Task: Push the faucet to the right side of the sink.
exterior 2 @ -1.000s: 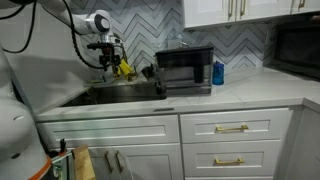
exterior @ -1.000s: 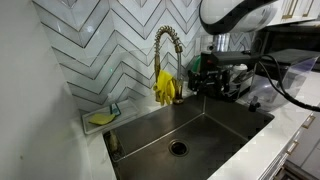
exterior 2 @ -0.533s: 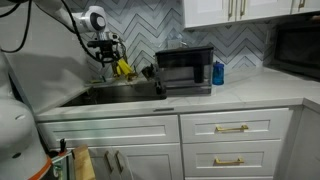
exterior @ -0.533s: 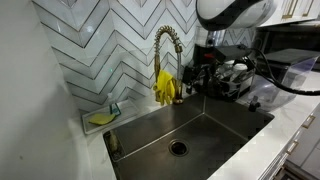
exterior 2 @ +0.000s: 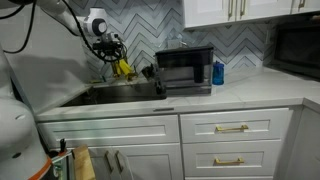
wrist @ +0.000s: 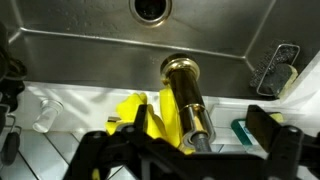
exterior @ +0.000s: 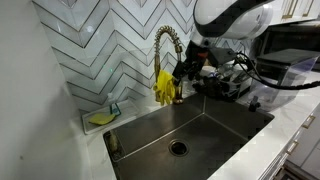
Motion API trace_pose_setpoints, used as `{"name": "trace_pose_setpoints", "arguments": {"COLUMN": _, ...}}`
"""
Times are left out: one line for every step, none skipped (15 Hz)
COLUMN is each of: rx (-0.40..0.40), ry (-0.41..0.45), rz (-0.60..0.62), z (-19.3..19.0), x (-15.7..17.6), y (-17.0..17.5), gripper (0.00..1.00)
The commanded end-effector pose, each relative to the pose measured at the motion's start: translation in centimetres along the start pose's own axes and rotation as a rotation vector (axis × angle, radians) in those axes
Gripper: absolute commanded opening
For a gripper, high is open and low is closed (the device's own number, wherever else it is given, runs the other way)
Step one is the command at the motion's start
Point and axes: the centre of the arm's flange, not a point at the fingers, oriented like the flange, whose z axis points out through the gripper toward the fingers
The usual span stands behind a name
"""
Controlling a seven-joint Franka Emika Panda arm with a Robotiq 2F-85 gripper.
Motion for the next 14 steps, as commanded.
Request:
{"name": "trace_pose_setpoints", "arguments": {"rx": 0.031, "ry": 0.061, "rz": 0.004, "z": 1.1, "x": -0.8, "y": 0.2, "gripper": 1.0}}
{"name": "trace_pose_setpoints", "arguments": {"rx": 0.022, "ry": 0.068, "rz": 0.016, "z": 1.2, "x": -0.8, "y": 0.4, "gripper": 1.0}}
{"name": "trace_pose_setpoints", "arguments": {"rx": 0.013, "ry": 0.078, "rz": 0.032, "z": 1.3, "x": -1.0, "y": 0.6, "gripper": 1.0}}
{"name": "trace_pose_setpoints", "arguments": {"rx": 0.001, "ry": 0.085, "rz": 0.049, "z": 1.4, "x": -1.1, "y": 0.9, "gripper": 1.0}}
{"name": "trace_pose_setpoints", "arguments": {"rx": -0.004, "ry": 0.093, "rz": 0.057, "z": 1.4, "x": -1.2, "y": 1.1, "gripper": 1.0}}
{"name": "trace_pose_setpoints", "arguments": {"rx": -0.017, "ry": 0.113, "rz": 0.07, "z": 1.3, "x": -1.3, "y": 1.4, "gripper": 1.0}}
{"name": "trace_pose_setpoints", "arguments": {"rx": -0.023, "ry": 0.142, "rz": 0.081, "z": 1.2, "x": -1.4, "y": 1.7, "gripper": 1.0}}
{"name": "trace_pose_setpoints", "arguments": {"rx": -0.029, "ry": 0.163, "rz": 0.092, "z": 1.2, "x": -1.4, "y": 2.1, "gripper": 1.0}}
{"name": "trace_pose_setpoints", "arguments": {"rx": -0.04, "ry": 0.172, "rz": 0.109, "z": 1.4, "x": -1.4, "y": 2.5, "gripper": 1.0}}
{"name": "trace_pose_setpoints", "arguments": {"rx": -0.045, "ry": 0.177, "rz": 0.122, "z": 1.5, "x": -1.5, "y": 2.8, "gripper": 1.0}}
{"name": "trace_pose_setpoints", "arguments": {"rx": -0.055, "ry": 0.181, "rz": 0.144, "z": 1.5, "x": -1.7, "y": 3.2, "gripper": 1.0}}
{"name": "trace_pose_setpoints", "arguments": {"rx": -0.057, "ry": 0.184, "rz": 0.159, "z": 1.6, "x": -1.9, "y": 3.5, "gripper": 1.0}}
{"name": "trace_pose_setpoints", "arguments": {"rx": -0.072, "ry": 0.181, "rz": 0.184, "z": 1.5, "x": -2.2, "y": 3.9, "gripper": 1.0}}
{"name": "trace_pose_setpoints", "arguments": {"rx": -0.082, "ry": 0.184, "rz": 0.204, "z": 1.4, "x": -2.5, "y": 4.3, "gripper": 1.0}}
